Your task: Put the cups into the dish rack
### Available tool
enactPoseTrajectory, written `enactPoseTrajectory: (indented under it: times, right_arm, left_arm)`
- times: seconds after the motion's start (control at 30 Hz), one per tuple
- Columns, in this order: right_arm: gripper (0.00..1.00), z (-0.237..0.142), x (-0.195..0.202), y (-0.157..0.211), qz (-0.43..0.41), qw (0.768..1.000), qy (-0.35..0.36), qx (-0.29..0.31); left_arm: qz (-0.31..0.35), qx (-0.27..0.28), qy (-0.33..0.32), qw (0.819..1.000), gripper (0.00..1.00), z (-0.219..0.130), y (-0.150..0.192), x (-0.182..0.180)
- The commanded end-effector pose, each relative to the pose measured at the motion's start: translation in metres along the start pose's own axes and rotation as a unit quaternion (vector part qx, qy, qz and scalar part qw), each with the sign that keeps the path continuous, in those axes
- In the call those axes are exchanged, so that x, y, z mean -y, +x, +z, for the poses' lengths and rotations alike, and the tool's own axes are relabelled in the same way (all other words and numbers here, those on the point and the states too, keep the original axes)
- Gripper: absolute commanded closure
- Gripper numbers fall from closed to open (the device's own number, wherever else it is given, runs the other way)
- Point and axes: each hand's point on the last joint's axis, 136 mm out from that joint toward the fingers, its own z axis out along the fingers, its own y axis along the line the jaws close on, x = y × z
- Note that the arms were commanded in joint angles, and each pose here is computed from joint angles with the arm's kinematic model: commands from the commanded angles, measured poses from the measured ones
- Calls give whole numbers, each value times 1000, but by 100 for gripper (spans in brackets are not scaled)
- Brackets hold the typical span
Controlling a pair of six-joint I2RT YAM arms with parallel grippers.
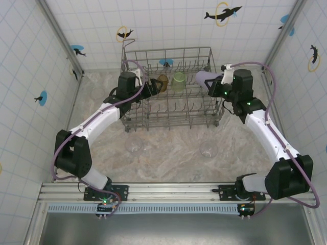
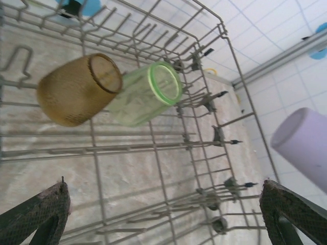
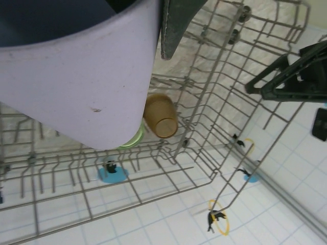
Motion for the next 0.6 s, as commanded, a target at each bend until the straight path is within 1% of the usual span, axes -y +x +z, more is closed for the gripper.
enactPoseTrajectory:
  times: [0.0,0.13,0.23,0.4,0.57]
  right_arm:
    - [100,5,-30,-13,-11,997,-75,34]
    - [100,10,-39,-5,-12,994,-108,33]
    - [100,13,-46,2,-13,990,-140,33]
    - [100,21,-57,16,-21,981,-191,21]
    - [100,25,-66,25,-14,967,-252,26]
  left_arm:
    - [-38,-3,59,998,2,2,-10,10]
    - [-73,-3,89,993,2,3,-9,5]
    - [-79,-10,98,992,2,6,-10,4]
    - [-91,-20,133,987,2,10,-13,11]
    - [-96,-23,147,984,2,12,-16,12]
